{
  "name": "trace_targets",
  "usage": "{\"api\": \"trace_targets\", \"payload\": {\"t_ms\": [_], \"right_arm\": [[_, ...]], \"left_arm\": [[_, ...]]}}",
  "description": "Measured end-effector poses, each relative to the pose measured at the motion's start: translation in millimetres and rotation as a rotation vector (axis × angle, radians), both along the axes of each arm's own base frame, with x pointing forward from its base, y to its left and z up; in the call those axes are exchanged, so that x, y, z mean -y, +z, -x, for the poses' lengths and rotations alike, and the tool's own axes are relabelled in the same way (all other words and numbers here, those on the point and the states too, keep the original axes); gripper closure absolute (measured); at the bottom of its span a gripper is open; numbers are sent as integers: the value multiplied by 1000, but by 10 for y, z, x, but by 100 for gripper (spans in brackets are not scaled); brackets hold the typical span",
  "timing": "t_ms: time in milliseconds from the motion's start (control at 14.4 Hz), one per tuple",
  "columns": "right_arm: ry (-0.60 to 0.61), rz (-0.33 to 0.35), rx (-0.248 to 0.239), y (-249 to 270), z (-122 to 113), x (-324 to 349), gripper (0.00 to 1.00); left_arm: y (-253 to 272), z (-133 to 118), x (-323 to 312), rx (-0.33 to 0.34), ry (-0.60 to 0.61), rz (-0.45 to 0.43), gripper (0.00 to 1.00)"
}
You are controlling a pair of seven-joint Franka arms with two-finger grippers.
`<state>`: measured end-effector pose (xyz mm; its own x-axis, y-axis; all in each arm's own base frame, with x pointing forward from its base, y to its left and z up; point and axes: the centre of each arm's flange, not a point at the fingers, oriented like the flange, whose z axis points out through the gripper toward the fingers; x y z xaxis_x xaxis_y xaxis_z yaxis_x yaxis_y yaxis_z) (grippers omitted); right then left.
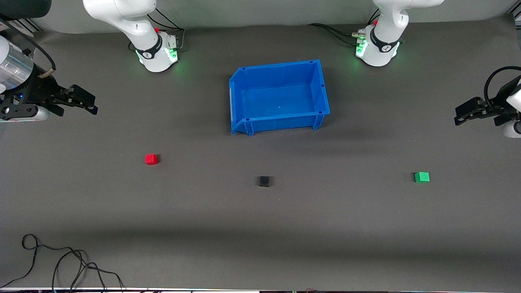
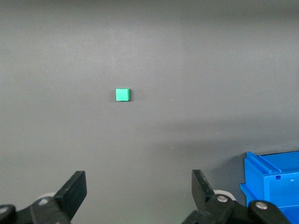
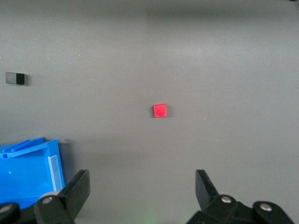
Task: Attach green and red cubes to black cube
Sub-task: 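Reach the right gripper to the red cube while the left gripper reaches the green cube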
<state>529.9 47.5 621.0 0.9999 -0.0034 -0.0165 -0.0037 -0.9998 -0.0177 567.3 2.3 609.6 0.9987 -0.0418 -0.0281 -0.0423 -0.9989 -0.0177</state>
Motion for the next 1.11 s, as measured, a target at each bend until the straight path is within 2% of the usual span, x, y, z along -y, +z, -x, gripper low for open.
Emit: {"api": "trace_targets", "payload": {"t_ms": [277,554,693,832,970,1040,1109], "right_arm": [[-1,0,-3,-15,-8,-1,0],[-73,-1,7,-36,-54,98,0],[-82,1,-4,-114,-103,141,0],[-83,7,-44,-308,-176,143,0],[-83,16,-117,-671,-228,140,2],[-84,19,-145,-861,-246,138,8],[-84,21,-150,-1032,-281,135,10]], "left_arm": [[0,0,0,0,0,0,0],[-1,-1,0,0,0,0,0],[-4,-2,0,-1,0,0,0],[-5,-3,-2,-1,0,0,0],[-10,-7,-23,-1,4,-1,0],[-14,-12,-39,1,8,-1,0],[-19,-19,-58,2,12,-1,0]]}}
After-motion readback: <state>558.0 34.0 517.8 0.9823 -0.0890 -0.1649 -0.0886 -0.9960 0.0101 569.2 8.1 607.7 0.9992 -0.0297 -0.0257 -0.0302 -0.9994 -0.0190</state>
